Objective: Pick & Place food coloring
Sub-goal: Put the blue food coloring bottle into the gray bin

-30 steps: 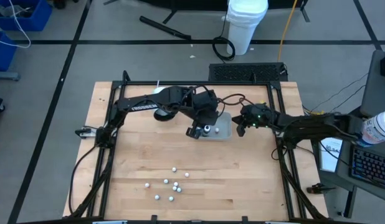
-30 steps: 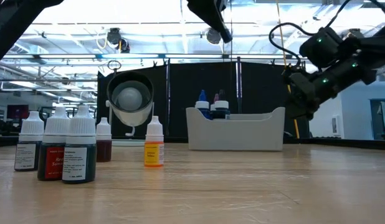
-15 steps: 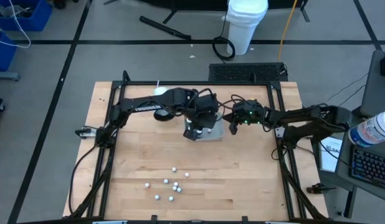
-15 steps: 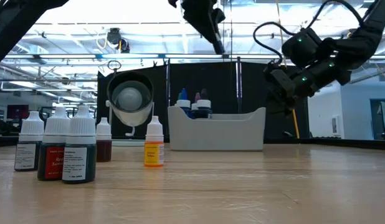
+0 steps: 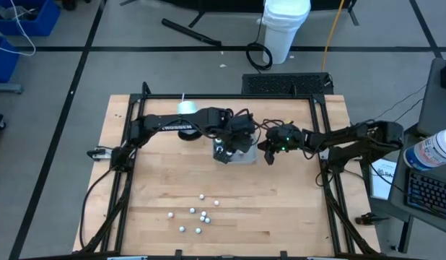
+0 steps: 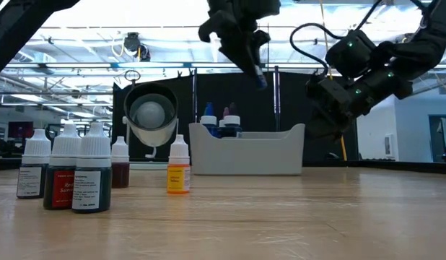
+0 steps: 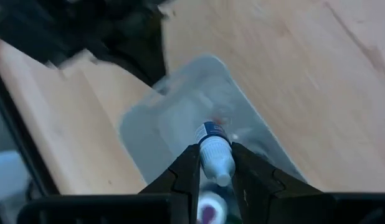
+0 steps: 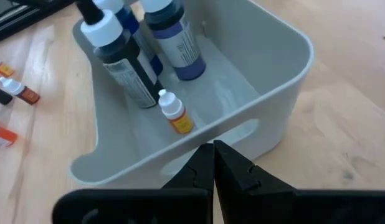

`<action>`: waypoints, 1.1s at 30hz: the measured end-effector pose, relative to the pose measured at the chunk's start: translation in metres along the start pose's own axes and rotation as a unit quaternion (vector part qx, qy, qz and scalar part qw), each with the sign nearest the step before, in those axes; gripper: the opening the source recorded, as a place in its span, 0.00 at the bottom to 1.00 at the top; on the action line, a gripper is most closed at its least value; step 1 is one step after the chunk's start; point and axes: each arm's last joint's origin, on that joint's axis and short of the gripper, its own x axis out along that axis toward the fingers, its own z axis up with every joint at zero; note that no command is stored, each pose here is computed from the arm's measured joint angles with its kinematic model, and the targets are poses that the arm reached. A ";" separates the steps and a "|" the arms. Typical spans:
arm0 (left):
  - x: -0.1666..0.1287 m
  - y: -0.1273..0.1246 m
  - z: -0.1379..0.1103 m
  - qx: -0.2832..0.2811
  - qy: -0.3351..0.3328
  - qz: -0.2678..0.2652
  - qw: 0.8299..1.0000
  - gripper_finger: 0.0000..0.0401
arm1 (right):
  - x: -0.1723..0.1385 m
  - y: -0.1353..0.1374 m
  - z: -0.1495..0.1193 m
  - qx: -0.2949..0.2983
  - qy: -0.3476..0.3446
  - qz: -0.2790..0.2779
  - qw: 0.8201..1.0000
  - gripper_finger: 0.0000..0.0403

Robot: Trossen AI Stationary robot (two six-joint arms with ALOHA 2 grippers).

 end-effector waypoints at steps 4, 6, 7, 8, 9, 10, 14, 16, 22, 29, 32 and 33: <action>0.004 0.002 0.002 0.028 -0.013 0.013 0.999 0.20 | 0.001 0.009 0.000 -0.014 -0.015 -0.010 1.000 0.00; 0.007 0.004 0.003 0.036 -0.023 0.022 0.999 0.20 | 0.001 0.013 0.000 -0.019 -0.022 -0.005 1.000 0.00; 0.008 0.004 0.002 0.038 -0.022 0.022 0.999 0.20 | 0.001 0.016 -0.001 -0.022 -0.024 -0.007 0.999 0.00; 0.009 0.004 0.001 0.038 -0.020 0.020 0.999 0.20 | 0.001 0.017 -0.001 -0.025 -0.025 -0.008 0.999 0.00; 0.010 0.004 0.000 0.038 -0.019 0.019 0.999 0.20 | 0.001 0.020 -0.002 -0.028 -0.024 -0.009 0.999 0.00; 0.011 0.004 0.000 0.039 -0.018 0.019 0.999 0.20 | 0.002 0.022 -0.003 -0.030 -0.024 -0.006 0.999 0.00; 0.020 0.000 -0.005 0.031 -0.003 0.006 0.999 0.20 | 0.001 0.030 -0.004 -0.034 -0.031 0.002 0.999 0.00; 0.024 -0.003 -0.007 0.012 0.009 0.003 1.000 0.20 | 0.001 0.035 -0.006 -0.039 -0.034 -0.002 0.999 0.00; 0.025 -0.013 0.006 -0.092 0.009 0.051 0.994 0.20 | 0.001 0.043 -0.008 -0.046 -0.042 -0.005 0.998 0.00; 0.016 -0.022 0.027 -0.129 -0.027 0.095 0.987 0.20 | 0.001 0.043 -0.008 -0.047 -0.040 -0.005 0.998 0.00; 0.016 -0.011 0.025 -0.130 -0.026 0.134 0.982 0.19 | 0.001 0.043 -0.008 -0.047 -0.040 -0.005 0.998 0.00; 0.016 -0.006 0.022 -0.136 -0.027 0.141 0.980 0.19 | 0.001 0.043 -0.009 -0.048 -0.039 -0.005 0.998 0.00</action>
